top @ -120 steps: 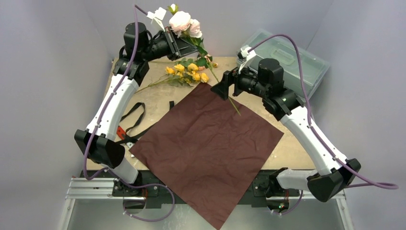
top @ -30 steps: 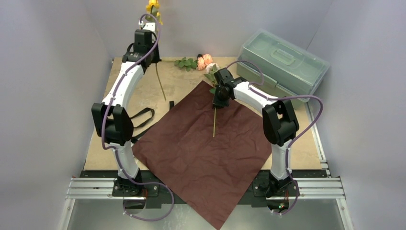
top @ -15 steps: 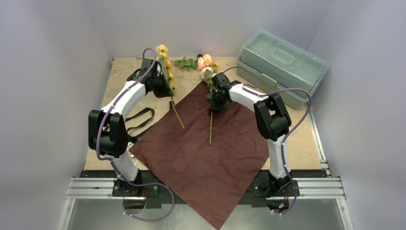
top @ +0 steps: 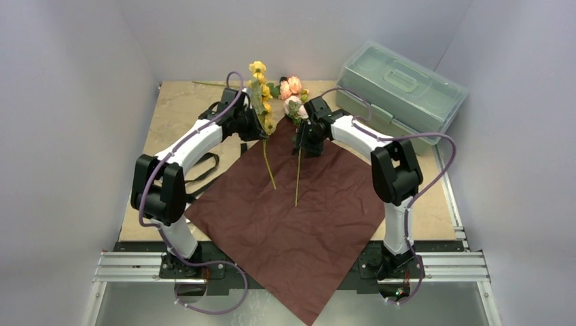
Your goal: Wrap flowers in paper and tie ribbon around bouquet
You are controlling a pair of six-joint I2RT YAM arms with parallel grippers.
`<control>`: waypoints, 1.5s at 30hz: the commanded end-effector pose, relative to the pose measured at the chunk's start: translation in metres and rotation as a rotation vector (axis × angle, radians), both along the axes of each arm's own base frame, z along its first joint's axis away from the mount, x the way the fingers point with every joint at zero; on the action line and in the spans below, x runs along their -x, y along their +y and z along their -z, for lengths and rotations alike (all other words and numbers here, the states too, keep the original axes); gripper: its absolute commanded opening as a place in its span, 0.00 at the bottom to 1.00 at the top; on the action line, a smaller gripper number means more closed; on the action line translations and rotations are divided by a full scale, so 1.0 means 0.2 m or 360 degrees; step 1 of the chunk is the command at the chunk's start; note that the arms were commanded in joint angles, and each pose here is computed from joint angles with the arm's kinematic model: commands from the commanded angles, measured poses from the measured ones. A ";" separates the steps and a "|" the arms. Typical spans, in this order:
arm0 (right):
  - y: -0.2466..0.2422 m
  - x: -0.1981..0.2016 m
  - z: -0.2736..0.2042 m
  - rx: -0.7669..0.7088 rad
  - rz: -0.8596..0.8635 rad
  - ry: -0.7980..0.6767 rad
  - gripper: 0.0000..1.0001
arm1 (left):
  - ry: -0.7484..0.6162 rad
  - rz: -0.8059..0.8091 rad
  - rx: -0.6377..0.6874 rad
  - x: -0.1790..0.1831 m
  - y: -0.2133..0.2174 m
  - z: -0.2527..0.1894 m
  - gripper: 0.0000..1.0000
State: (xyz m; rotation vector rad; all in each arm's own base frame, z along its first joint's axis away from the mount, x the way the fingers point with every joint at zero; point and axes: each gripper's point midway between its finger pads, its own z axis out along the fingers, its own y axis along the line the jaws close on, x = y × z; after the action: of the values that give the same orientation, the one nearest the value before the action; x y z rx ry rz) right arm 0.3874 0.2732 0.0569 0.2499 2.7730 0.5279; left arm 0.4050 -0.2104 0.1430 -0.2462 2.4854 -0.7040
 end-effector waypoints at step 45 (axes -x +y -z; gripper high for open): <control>-0.62 0.74 -0.53 -0.0051 0.0131 -0.0338 0.61 | 0.0203 -0.0016 -0.0152 0.12 -0.30 0.56 0.00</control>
State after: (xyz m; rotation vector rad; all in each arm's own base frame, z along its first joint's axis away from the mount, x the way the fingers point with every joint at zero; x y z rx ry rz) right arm 0.2411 0.1566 0.1628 0.3098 2.5550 0.5728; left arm 0.3769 -0.2811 0.0339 -0.2470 2.6123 -0.6667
